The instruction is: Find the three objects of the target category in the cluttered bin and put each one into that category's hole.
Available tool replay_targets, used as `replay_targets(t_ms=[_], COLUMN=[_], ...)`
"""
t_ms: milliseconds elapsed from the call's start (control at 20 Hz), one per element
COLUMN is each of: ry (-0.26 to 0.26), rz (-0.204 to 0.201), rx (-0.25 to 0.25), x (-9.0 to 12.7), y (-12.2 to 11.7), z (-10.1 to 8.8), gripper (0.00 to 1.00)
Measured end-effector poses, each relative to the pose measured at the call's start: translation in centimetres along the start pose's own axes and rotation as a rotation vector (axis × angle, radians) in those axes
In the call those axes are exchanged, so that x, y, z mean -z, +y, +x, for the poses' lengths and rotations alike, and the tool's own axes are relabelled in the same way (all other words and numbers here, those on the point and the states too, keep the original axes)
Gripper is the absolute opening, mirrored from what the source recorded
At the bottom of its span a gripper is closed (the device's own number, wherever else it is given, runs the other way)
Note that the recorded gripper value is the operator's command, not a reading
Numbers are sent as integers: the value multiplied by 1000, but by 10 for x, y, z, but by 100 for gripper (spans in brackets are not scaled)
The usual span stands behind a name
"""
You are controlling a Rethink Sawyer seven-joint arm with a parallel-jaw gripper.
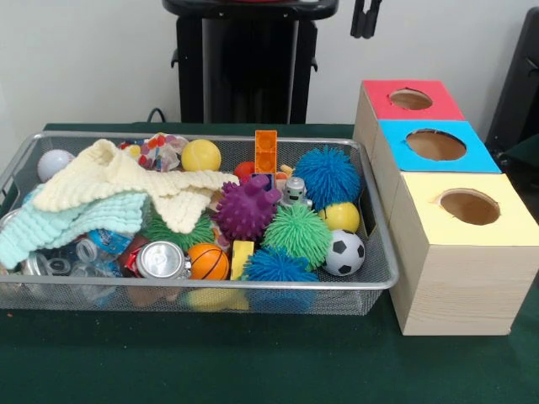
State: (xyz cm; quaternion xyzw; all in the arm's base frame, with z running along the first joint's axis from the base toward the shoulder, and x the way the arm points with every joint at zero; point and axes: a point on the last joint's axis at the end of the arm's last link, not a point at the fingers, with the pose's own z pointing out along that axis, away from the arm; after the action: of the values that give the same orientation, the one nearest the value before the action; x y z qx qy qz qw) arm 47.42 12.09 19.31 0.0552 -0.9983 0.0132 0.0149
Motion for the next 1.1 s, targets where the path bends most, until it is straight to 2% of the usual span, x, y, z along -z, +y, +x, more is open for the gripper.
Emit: replay_targets(t_ms=[300,350,750,1100], ry=[-10,-12,-17,-35], rz=[6,7,21,69], rx=[-44,-54,-66,-17], x=[-2,-3,-4,-4], y=[-28,-35,-53,-68], z=[-16,-19,-21,-27], gripper=[0,100,100,100])
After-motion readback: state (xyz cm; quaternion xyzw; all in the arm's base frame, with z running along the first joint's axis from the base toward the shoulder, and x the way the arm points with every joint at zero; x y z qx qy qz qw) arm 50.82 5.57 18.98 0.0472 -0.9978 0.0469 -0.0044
